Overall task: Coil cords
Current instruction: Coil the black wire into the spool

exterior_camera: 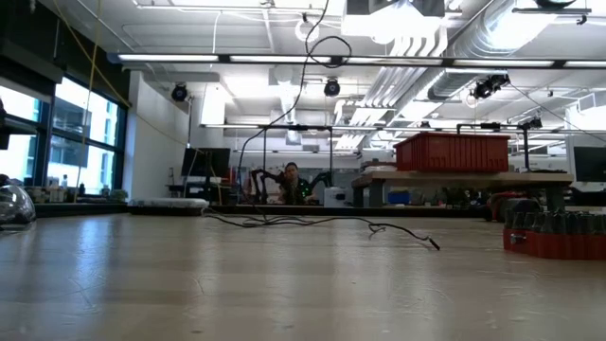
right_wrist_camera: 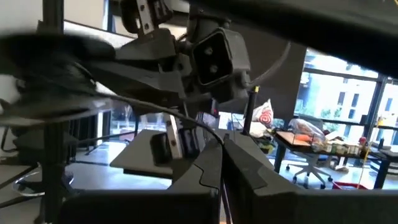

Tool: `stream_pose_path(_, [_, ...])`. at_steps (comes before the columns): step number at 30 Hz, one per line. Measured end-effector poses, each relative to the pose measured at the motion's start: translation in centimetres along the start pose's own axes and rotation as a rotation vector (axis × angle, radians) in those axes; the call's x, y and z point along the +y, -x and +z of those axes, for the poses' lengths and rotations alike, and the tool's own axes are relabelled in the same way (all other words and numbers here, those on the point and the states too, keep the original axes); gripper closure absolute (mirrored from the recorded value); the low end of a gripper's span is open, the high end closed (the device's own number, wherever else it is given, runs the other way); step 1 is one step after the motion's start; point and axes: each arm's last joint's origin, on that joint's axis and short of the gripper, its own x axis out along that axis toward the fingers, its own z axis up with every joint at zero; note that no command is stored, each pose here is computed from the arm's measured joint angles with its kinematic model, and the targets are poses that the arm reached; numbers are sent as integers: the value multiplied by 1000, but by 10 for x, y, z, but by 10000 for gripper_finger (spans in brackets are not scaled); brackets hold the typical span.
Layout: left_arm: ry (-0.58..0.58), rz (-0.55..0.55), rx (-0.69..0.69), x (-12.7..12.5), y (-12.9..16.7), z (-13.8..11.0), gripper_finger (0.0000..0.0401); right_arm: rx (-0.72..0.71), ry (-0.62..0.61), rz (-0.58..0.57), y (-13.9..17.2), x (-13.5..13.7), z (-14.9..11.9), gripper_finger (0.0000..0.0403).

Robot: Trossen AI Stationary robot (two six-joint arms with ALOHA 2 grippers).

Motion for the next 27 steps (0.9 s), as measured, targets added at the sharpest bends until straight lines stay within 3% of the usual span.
stream_pose_path(9, [-21,-172,18,23,-34,24,401,-49,-57,57,-12,5,-3,403])
stream_pose_path(21, [-101,-350,2,32,-46,42,401,-157,-131,131,-17,22,4,403])
stream_pose_path(27, [-220,-464,-14,20,-38,45,401,-174,-179,179,-20,29,4,403])
